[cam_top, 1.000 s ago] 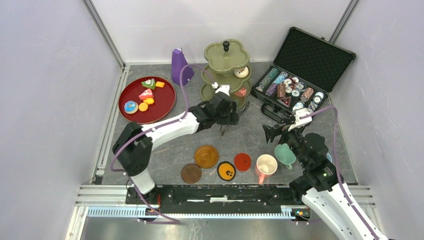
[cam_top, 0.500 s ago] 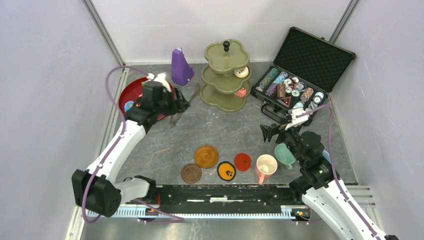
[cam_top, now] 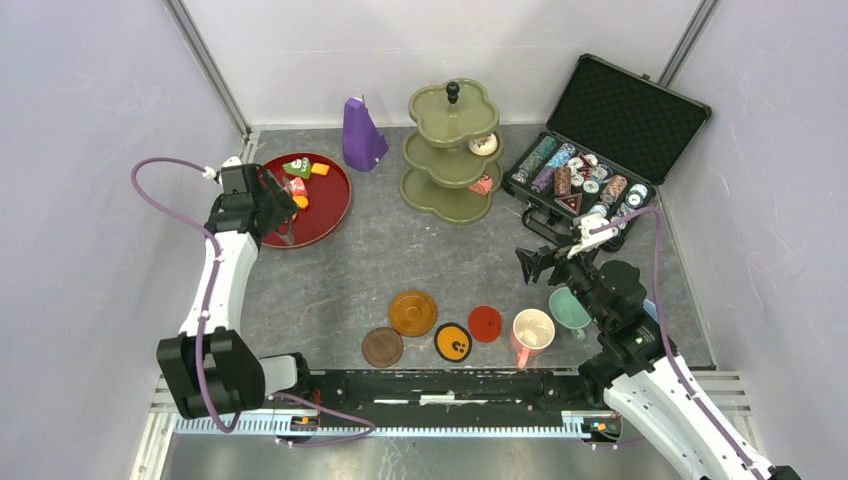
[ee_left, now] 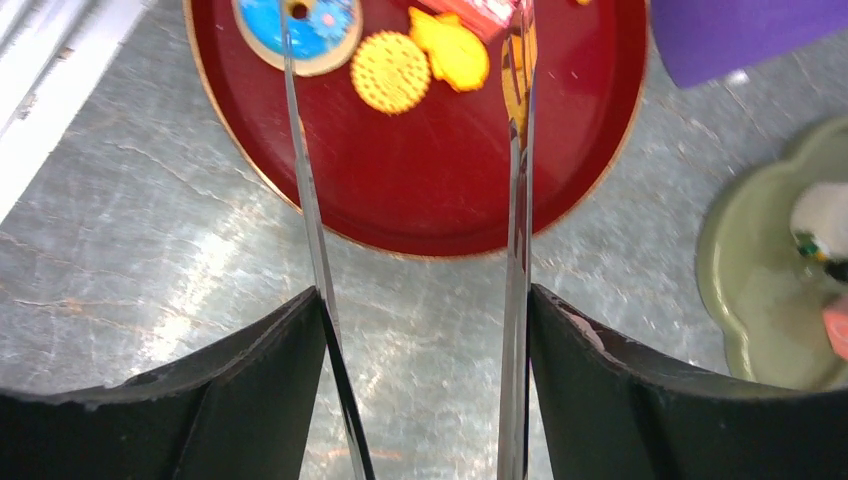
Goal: Serve the afternoon tea
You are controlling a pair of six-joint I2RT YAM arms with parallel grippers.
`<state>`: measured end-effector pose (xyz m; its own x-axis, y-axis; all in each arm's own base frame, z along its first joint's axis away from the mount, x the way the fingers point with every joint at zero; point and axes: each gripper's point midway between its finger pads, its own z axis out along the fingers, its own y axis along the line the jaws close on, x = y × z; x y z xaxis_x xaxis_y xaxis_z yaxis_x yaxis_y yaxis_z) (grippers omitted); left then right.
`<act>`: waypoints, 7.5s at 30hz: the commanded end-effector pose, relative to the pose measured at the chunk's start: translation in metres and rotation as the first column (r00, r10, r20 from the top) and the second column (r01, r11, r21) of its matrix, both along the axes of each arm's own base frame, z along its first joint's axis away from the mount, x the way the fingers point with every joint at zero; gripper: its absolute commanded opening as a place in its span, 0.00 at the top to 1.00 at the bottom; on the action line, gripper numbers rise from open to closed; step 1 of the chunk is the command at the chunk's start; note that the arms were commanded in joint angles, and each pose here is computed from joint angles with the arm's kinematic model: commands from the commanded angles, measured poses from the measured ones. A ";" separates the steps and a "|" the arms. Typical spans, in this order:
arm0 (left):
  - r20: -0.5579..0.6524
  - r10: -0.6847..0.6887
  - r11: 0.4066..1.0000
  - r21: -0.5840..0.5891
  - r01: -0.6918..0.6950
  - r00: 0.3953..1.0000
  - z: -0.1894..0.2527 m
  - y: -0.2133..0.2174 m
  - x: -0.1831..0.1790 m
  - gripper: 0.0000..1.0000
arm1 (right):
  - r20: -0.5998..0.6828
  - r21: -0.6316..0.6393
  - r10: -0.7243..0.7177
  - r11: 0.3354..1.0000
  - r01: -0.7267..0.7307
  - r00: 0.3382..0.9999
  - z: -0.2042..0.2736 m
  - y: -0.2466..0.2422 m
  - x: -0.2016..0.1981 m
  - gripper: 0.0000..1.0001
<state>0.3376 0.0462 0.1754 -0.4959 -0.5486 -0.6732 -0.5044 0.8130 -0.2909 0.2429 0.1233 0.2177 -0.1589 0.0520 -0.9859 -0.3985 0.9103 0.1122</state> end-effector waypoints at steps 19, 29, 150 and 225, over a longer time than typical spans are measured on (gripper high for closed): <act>-0.062 0.225 0.974 0.015 -0.224 0.972 -0.042 0.061 0.052 0.23 | 0.046 0.025 -0.016 1.000 0.015 0.999 0.011 -0.003 0.001 0.02; -0.082 0.218 0.976 0.002 -0.219 0.972 -0.053 0.064 0.054 0.34 | 0.053 0.040 -0.005 0.999 0.002 0.999 0.013 0.001 0.003 0.02; 0.299 -0.886 0.442 0.309 0.842 0.355 0.071 -0.295 -0.057 0.29 | 0.030 0.020 -0.023 1.000 0.023 0.999 0.000 -0.001 0.007 0.02; -0.327 -0.061 0.987 0.119 0.105 0.943 -0.103 -0.027 0.039 0.00 | 0.032 0.024 -0.029 0.999 0.028 0.999 -0.002 -0.004 0.003 0.02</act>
<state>0.3640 0.0144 0.0584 -0.7852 -0.3761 -0.4920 -0.4361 0.8999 0.0079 0.2437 0.1250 0.2110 -0.1503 0.0764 -0.9857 -0.3998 0.9072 0.1313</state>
